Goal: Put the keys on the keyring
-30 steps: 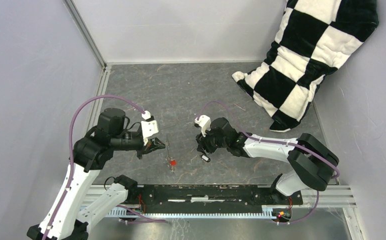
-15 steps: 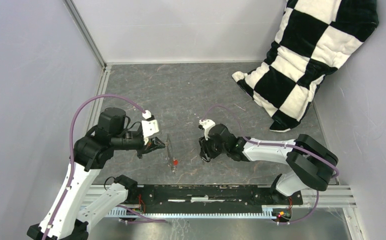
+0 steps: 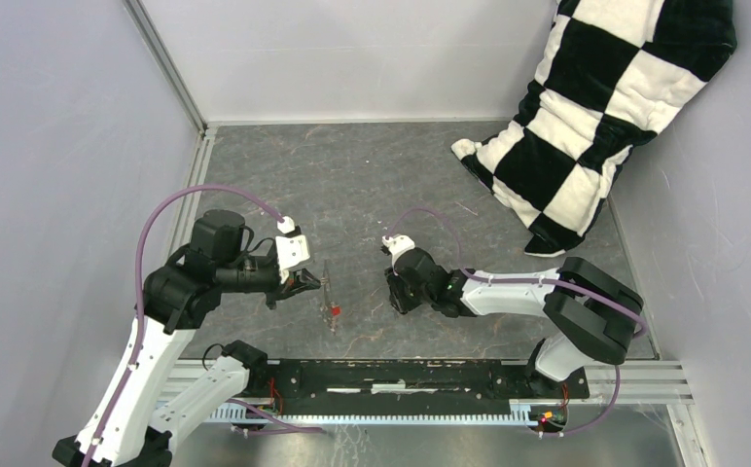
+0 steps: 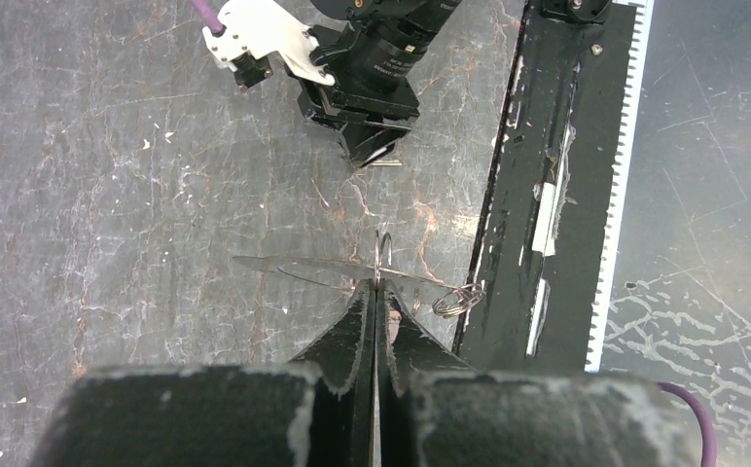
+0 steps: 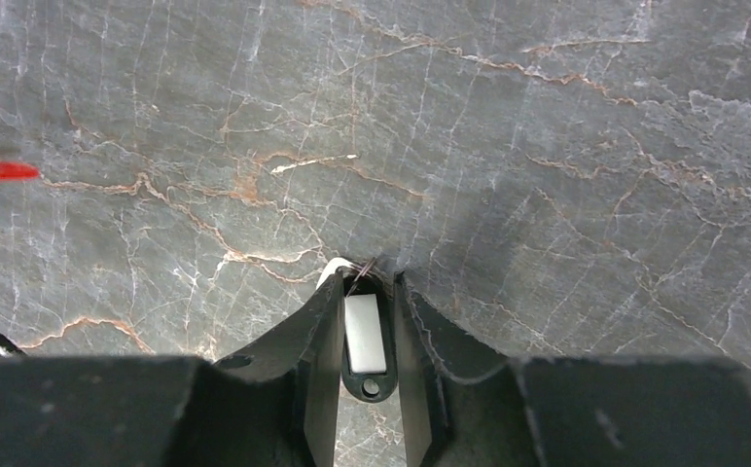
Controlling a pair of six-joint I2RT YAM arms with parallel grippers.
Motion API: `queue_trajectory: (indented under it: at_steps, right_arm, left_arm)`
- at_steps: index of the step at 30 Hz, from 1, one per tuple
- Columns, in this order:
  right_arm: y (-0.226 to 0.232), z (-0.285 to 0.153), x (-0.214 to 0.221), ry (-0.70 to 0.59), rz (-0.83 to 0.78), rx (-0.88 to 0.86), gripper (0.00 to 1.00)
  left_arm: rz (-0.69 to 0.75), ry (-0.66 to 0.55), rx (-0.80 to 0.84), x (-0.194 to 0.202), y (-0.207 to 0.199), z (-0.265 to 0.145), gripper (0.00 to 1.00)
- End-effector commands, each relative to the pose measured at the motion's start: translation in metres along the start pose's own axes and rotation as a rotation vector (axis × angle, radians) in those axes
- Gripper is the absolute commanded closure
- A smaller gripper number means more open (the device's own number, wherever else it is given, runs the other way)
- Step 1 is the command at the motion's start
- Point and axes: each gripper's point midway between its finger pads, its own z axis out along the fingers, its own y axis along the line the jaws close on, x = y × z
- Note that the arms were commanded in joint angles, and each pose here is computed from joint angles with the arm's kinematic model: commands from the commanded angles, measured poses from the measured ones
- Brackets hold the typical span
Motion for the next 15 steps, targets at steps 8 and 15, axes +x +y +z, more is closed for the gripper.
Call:
queue_trajectory:
  at_steps: [8,15]
  right_arm:
    - [0.0081,0.0054,-0.0280,-0.072,-0.002,0.034,0.59]
    - [0.0025,0.0065,-0.0274,-0.074,-0.003,0.065,0.61]
  left_arm:
    - [0.083,-0.041,-0.022,-0.0162,0.0034,-0.0070,0.98]
    - [0.079,-0.037,-0.025,-0.0153,0.0042,-0.0069,0.98]
